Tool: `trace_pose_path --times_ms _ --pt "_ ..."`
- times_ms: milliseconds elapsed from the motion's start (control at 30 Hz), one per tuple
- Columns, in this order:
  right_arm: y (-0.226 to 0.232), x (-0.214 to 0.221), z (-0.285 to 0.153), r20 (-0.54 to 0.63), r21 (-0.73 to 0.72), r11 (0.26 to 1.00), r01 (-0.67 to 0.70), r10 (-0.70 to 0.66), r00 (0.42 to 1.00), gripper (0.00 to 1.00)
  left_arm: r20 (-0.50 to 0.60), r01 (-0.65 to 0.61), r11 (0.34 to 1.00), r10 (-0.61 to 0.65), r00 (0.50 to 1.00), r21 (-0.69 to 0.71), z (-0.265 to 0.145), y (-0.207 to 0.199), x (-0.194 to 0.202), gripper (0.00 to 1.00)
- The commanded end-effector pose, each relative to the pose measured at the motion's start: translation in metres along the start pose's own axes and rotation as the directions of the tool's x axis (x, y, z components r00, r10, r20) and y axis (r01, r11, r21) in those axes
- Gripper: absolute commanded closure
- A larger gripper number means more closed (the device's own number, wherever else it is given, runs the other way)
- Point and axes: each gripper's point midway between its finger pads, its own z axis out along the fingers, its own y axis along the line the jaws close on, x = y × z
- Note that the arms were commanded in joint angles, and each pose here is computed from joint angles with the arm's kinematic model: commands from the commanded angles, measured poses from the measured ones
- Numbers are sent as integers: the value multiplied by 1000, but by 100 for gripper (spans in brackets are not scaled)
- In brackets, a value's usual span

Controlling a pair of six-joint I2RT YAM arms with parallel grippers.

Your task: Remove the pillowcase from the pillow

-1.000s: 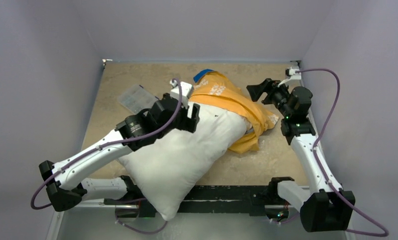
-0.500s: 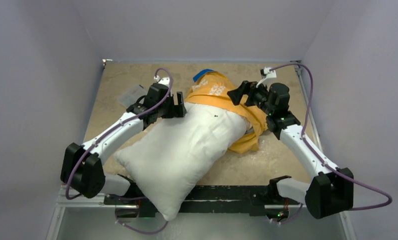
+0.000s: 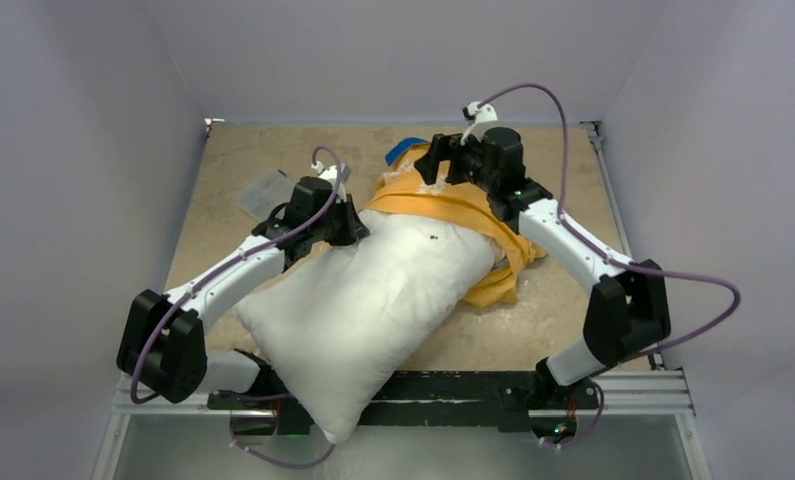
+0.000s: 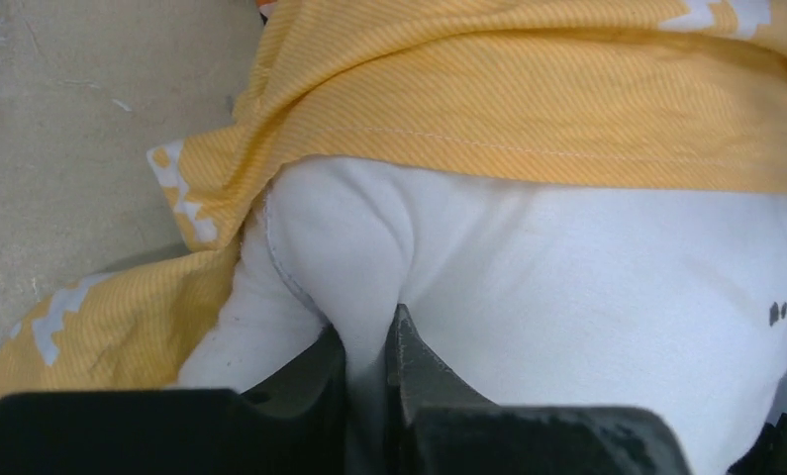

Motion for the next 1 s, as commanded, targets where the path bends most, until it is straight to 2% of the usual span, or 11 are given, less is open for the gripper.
trace_pose_path --times_ms 0,133,333,467,567,633,733,867,967 --pt "10 -2 26 -35 37 997 66 -65 997 1 -34 -65 996 67 997 55 -15 -19 14 100" --pt "27 7 47 -65 24 995 101 -99 993 1 -10 -169 985 169 986 -22 -25 -25 9 100" --pt "57 48 67 -177 -9 985 174 -173 969 2 36 -255 964 258 966 -72 -39 -38 1 100" --pt "43 78 73 -252 60 979 196 -175 952 5 71 -282 954 290 954 -105 -52 -42 -7 100" --pt "28 86 70 -266 130 971 202 -162 950 12 82 -301 945 313 946 -126 -62 -42 -11 100" --pt "12 87 65 -269 220 953 209 -147 952 27 97 -313 940 327 940 -134 -69 -43 -15 100" --pt "-9 88 55 -273 335 917 217 -127 954 55 117 -329 933 347 931 -149 -81 -43 -22 100" --pt "-20 53 38 -175 419 891 174 -109 978 97 157 -338 923 367 917 -186 -100 -40 -36 100" --pt "-37 15 19 -67 480 872 96 -72 995 100 201 -337 916 379 903 -216 -118 -39 -48 100"
